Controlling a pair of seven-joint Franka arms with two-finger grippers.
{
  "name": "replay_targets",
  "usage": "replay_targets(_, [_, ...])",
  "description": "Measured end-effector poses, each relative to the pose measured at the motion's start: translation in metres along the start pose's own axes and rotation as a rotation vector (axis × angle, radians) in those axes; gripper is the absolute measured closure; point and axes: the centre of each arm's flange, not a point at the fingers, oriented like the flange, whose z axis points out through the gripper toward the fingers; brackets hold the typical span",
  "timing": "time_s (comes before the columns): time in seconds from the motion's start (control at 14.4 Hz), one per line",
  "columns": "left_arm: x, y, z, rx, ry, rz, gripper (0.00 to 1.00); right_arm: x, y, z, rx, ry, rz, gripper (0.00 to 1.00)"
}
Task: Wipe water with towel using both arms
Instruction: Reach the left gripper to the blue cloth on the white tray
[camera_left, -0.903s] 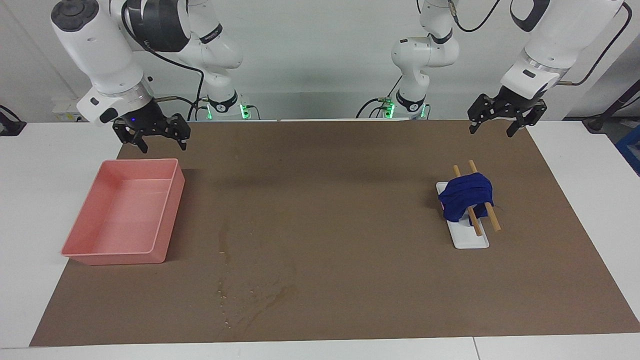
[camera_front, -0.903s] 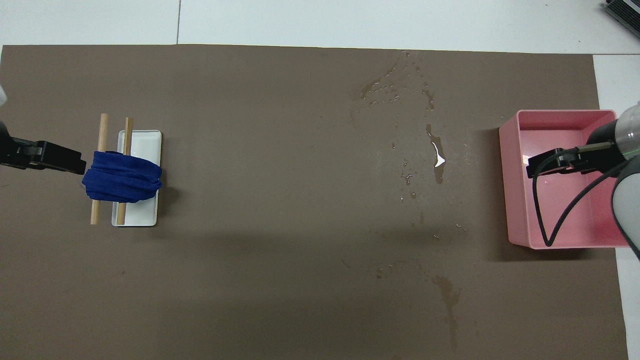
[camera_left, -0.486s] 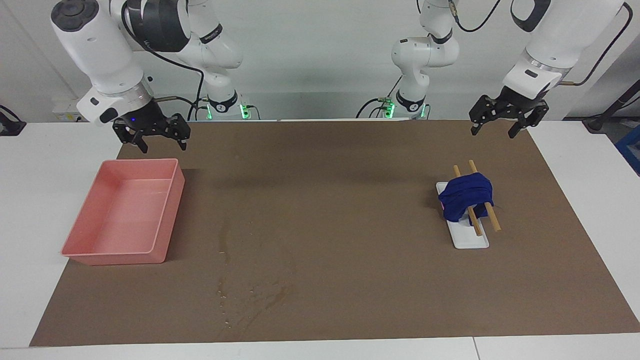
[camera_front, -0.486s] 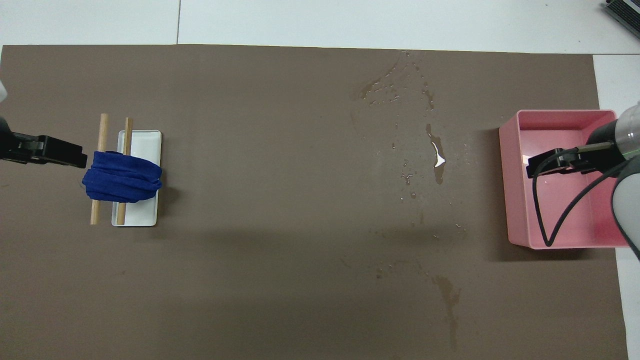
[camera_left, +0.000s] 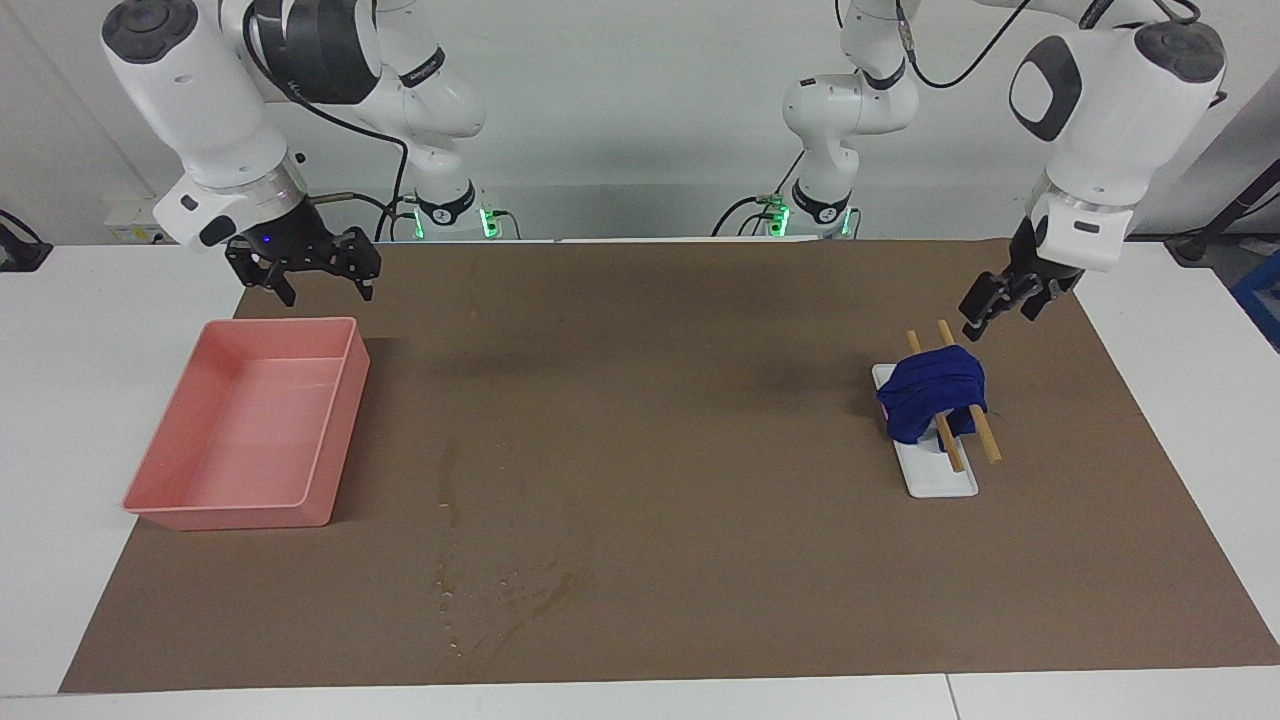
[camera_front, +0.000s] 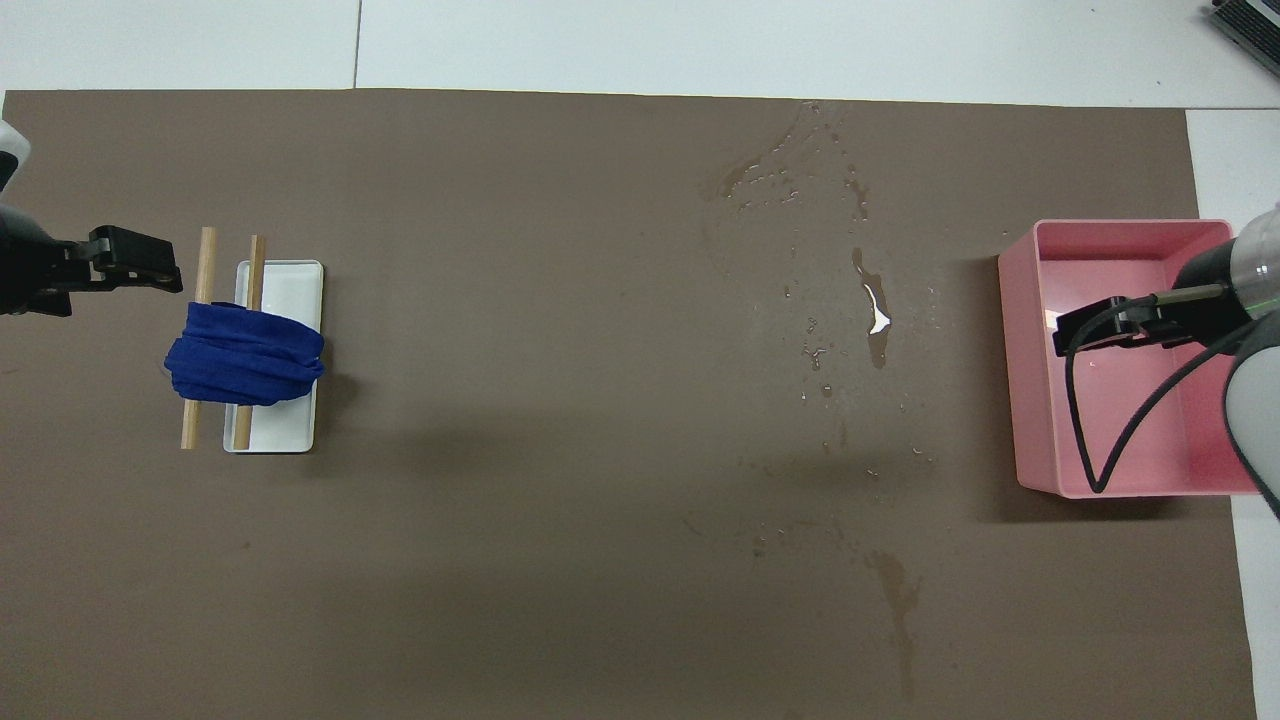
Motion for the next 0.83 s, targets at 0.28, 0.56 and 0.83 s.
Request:
replay_targets(0.28, [0.000,-0.032,0.084,0.037,-0.054,-0.236,0.00,0.000,0.000,0.000,0.000,0.000,0.000,0.00])
replay_targets(0.56, [-0.008,-0.040,0.109,0.030,-0.036,-0.364,0.00,0.000,0.001,0.000,0.000,0.000,0.003,0.00])
replay_targets(0.83, [-0.014,-0.038,0.116,0.016,-0.017,-0.402,0.06,0.000,0.003,0.000,0.000,0.000,0.005,0.00])
